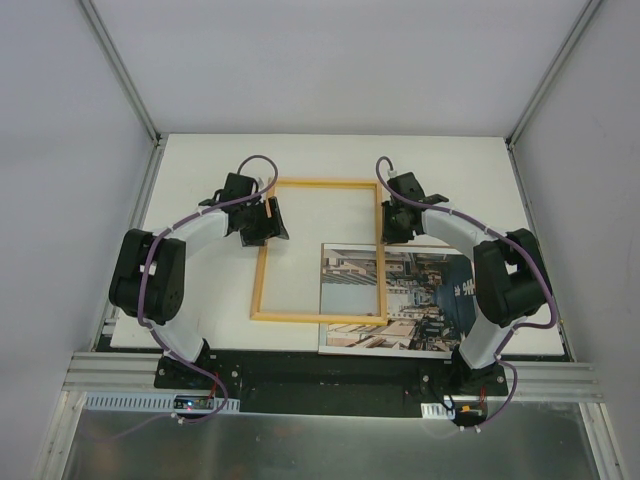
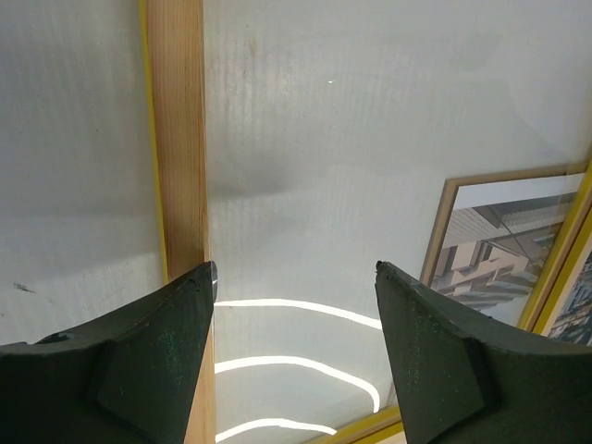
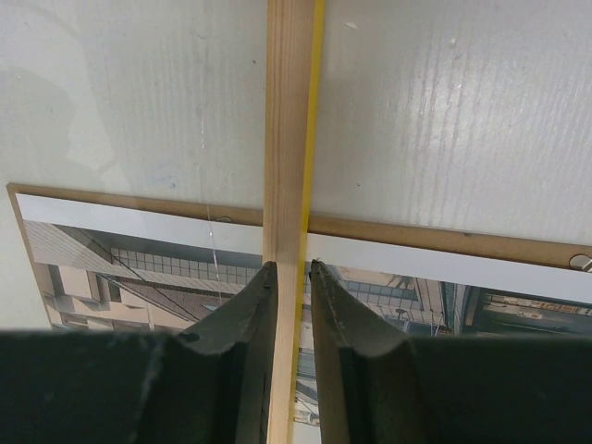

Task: Put the photo into the frame
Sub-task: Place the glass panel in the frame body.

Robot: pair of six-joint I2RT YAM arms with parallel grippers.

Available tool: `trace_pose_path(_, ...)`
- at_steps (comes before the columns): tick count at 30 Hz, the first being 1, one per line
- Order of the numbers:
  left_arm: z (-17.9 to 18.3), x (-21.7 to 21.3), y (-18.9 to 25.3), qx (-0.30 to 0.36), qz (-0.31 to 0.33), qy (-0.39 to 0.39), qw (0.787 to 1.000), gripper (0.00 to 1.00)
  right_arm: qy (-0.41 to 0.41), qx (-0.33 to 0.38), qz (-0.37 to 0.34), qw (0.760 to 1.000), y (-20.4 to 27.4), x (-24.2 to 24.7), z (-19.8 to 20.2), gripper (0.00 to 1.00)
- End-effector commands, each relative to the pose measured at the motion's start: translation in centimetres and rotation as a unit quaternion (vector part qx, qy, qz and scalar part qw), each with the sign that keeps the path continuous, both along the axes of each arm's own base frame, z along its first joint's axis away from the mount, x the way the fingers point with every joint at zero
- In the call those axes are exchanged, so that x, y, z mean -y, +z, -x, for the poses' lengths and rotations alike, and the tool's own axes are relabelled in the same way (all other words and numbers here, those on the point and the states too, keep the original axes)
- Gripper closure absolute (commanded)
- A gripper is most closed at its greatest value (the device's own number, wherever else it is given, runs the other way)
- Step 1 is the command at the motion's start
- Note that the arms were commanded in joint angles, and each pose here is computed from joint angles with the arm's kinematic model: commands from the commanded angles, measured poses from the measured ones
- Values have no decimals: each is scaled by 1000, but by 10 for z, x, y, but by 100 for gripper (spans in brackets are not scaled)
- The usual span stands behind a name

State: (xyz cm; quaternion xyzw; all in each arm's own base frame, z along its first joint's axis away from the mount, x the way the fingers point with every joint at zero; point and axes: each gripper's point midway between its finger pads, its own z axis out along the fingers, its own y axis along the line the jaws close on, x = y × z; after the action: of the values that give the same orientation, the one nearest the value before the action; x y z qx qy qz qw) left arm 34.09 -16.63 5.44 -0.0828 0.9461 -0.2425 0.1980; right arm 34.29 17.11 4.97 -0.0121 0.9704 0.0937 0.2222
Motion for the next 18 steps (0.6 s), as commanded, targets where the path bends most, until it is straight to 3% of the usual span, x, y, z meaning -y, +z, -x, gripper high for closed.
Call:
trace_pose_path(1, 4, -10, -9, -9, -53, -2, 999, 30, 1, 26, 3, 1000, 20, 0, -8, 76)
trace_pose_path(18, 10, -2, -9, -18, -39, -11, 999, 37, 5, 20, 0, 1000, 17, -1, -5, 76)
